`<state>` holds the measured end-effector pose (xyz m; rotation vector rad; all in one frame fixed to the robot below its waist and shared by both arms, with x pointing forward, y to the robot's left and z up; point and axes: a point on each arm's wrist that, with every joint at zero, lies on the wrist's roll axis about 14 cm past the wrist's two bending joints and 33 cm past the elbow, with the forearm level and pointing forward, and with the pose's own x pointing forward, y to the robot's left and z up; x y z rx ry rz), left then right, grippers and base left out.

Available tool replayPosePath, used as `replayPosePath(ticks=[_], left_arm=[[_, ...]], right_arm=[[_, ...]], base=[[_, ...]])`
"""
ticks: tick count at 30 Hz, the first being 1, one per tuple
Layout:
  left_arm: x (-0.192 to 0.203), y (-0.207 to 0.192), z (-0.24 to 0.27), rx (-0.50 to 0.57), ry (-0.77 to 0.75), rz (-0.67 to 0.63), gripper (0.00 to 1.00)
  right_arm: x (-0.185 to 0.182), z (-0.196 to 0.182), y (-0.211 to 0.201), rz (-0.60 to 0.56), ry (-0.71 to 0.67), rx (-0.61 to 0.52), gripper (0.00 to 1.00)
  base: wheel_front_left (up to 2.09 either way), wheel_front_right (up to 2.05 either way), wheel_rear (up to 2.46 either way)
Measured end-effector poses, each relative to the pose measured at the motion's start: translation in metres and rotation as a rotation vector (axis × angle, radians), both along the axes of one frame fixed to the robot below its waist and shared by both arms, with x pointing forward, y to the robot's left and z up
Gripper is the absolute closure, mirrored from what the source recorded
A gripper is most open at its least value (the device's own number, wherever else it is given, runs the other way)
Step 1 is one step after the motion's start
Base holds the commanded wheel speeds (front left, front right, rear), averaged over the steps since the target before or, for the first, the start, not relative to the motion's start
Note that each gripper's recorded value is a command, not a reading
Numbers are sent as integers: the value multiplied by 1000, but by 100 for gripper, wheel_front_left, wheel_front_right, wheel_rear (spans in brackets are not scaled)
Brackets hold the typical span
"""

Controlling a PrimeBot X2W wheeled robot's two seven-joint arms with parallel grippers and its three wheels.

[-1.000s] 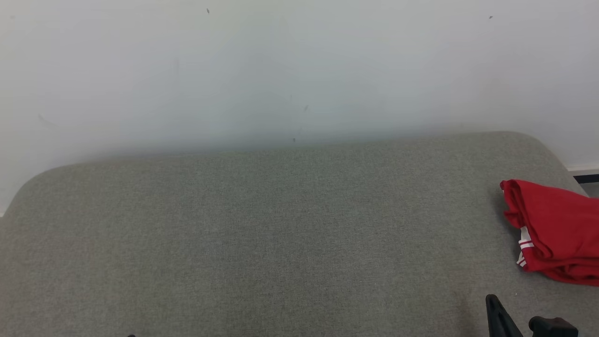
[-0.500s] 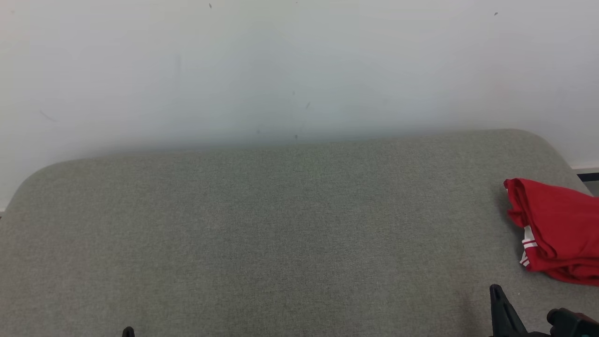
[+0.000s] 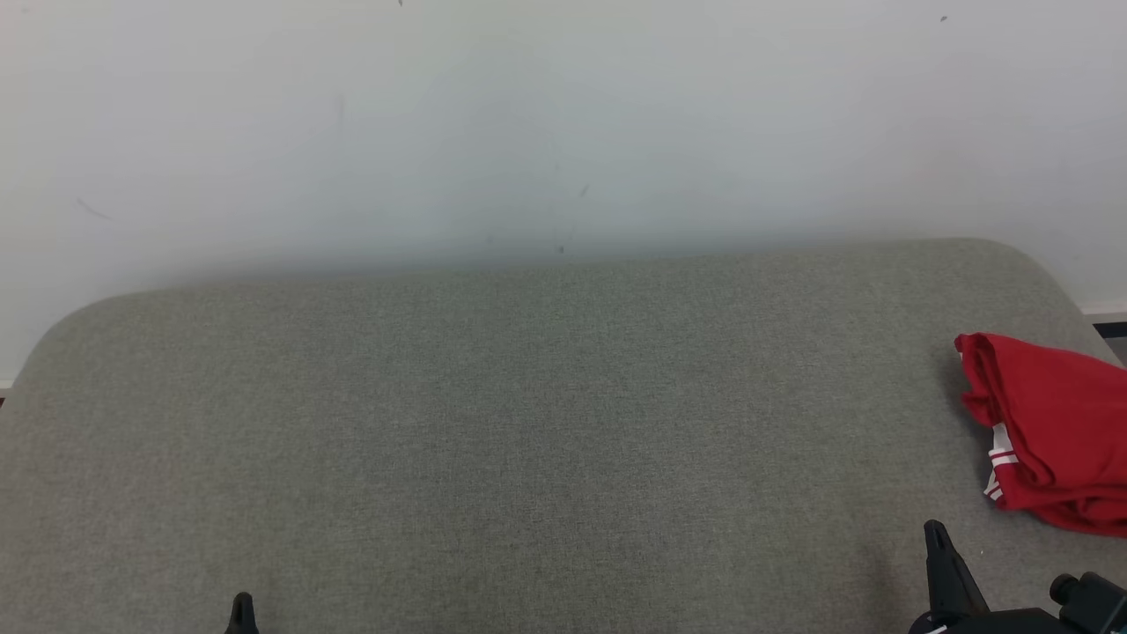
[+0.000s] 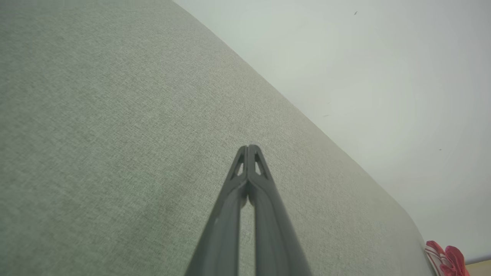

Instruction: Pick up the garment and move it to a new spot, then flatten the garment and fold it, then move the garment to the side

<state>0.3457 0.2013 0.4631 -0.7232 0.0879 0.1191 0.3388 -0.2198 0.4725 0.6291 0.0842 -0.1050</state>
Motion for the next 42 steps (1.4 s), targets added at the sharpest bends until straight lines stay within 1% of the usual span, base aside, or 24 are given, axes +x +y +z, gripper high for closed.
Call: replayPosePath(ticks=[18,42], left_arm=[[11,-1,8,-218,-21,14,100],[23,-2,18,-474,-52,12,100]], right_arm=[[12,8,3,-14,-34,234,100],[26,17,8,-16,-72,517,100]], base=[[0,0,0],[0,0,0]])
